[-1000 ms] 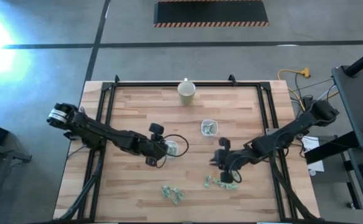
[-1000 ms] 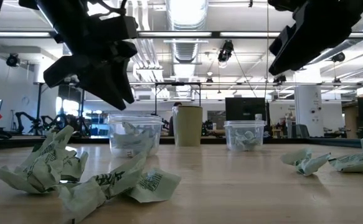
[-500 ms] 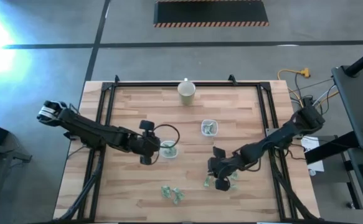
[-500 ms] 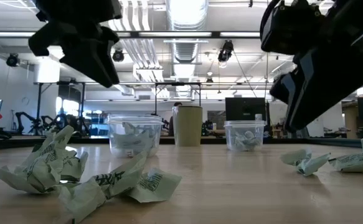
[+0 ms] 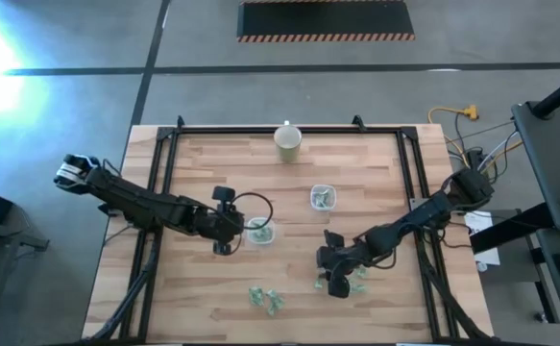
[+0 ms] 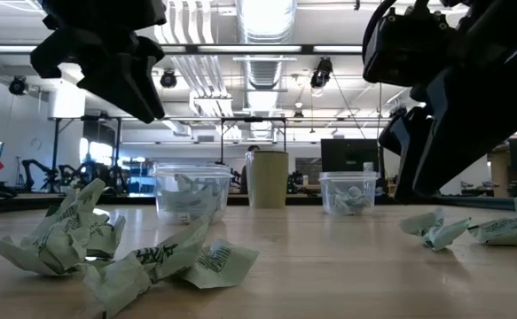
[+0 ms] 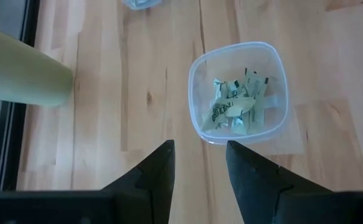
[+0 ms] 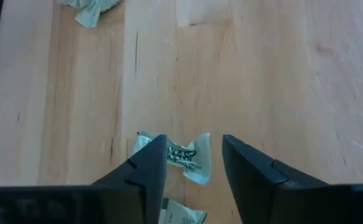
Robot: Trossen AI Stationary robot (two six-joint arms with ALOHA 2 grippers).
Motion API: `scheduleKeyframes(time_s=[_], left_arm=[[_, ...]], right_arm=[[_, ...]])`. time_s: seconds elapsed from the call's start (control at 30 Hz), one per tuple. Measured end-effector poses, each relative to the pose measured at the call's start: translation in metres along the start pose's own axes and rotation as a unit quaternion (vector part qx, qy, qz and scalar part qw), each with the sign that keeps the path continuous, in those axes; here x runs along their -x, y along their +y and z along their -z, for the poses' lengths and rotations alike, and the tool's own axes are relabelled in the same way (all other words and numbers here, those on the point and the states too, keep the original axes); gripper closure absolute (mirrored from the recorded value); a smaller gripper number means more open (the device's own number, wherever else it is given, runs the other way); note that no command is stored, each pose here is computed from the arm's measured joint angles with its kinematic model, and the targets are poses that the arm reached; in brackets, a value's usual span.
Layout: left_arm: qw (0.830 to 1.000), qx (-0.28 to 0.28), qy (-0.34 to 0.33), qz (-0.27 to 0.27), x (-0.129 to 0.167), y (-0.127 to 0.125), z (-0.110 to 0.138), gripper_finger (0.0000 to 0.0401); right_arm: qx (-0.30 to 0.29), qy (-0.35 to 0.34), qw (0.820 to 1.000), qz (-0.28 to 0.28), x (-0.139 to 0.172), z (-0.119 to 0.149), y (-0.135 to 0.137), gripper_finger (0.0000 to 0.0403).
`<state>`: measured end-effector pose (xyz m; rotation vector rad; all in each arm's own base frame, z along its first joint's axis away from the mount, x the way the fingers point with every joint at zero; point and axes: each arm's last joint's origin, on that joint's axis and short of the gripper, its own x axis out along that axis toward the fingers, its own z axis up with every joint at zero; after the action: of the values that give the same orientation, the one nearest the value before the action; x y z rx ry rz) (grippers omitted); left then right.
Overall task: Pick and place Stevia / Truvia into bins
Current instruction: Put the green stevia packet into the right transparent container
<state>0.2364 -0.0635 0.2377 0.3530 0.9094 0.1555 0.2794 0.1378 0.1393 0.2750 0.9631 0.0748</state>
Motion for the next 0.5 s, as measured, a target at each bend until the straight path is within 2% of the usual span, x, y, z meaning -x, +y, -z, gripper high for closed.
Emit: scheduleKeyframes(time_s=[0.2, 0.5], left_arm=[[1.0, -0.004, 0.001, 0.0, -0.001, 0.0, 0.0, 0.0273], [1.0, -0.004, 0.001, 0.0, -0.001, 0.0, 0.0, 0.0273]], right_arm=[[-0.009, 0.0, 1.0, 0.002, -0.001, 0.0, 0.0, 0.0227], [-0.021, 0.026, 0.999, 0.011, -0.017, 0.009, -0.004, 0.0221]])
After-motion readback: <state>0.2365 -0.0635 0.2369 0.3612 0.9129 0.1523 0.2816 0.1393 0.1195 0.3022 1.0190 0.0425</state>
